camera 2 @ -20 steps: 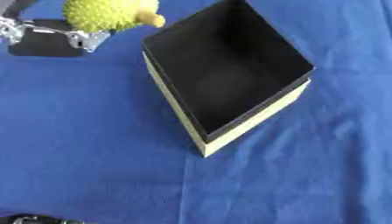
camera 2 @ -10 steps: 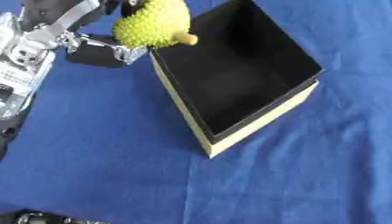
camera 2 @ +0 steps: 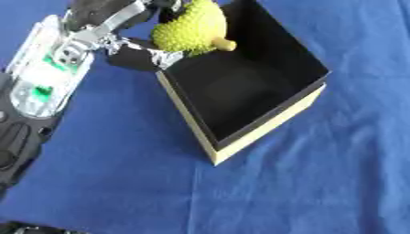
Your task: Pick up objects on the table and place them in the box.
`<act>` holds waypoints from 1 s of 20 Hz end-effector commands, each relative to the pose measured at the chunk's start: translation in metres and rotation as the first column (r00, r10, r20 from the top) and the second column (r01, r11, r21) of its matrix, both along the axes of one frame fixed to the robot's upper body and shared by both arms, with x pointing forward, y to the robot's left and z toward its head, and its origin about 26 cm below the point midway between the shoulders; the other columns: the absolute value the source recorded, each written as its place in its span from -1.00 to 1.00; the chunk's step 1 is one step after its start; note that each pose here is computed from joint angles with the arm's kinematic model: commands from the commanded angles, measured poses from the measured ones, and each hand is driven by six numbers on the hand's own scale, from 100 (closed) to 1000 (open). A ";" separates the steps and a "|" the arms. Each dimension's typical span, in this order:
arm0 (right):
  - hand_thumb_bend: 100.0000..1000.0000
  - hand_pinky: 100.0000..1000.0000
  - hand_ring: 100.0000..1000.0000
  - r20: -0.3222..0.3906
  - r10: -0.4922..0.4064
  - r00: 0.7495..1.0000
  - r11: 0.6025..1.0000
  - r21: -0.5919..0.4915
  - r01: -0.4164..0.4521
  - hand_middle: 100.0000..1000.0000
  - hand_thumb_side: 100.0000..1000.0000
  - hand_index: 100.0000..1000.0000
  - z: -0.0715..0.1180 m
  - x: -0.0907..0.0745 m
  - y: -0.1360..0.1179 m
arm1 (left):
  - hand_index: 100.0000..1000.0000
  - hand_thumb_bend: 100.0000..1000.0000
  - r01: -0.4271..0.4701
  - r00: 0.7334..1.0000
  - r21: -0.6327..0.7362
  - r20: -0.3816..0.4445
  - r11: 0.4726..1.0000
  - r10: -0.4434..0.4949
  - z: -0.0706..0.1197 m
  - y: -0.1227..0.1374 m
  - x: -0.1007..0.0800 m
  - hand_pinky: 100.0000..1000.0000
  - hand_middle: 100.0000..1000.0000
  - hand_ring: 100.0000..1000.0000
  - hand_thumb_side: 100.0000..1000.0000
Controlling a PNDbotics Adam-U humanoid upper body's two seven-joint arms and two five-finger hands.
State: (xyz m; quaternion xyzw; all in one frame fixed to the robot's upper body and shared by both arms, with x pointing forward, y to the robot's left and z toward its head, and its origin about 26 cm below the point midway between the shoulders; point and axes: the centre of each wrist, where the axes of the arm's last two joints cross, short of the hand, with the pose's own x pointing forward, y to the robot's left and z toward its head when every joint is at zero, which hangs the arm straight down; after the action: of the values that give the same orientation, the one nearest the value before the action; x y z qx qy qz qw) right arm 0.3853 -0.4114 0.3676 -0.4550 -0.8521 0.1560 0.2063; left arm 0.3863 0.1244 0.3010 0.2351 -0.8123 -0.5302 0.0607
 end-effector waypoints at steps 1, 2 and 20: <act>-1.00 0.60 0.53 0.048 -0.002 0.999 1.000 -0.006 0.002 0.14 -0.69 0.64 0.017 -0.009 -0.002 | -0.37 -1.00 0.002 0.998 -0.033 0.058 0.999 0.000 0.013 -0.003 0.000 -0.79 -0.44 -0.45 -1.00; -1.00 0.60 0.53 0.048 -0.001 0.999 1.000 -0.006 0.001 0.14 -0.69 0.64 0.017 -0.009 -0.001 | -0.36 -1.00 0.005 0.997 -0.043 0.077 0.999 -0.002 0.015 -0.003 -0.001 -0.77 -0.44 -0.45 -1.00; -1.00 0.60 0.53 0.066 0.042 0.997 0.999 0.027 -0.043 0.14 -0.64 0.65 0.018 -0.005 0.009 | -0.26 -0.96 0.031 0.999 0.108 0.009 0.994 -0.033 -0.003 -0.030 0.015 -0.53 -0.30 -0.33 -1.00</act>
State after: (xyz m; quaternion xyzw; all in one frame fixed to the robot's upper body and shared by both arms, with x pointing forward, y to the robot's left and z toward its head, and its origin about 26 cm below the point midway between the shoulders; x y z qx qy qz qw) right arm 0.3888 -0.3991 0.3714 -0.4317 -0.8684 0.1408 0.1990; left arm 0.4040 0.0984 0.2925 0.2273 -0.7893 -0.5683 0.0486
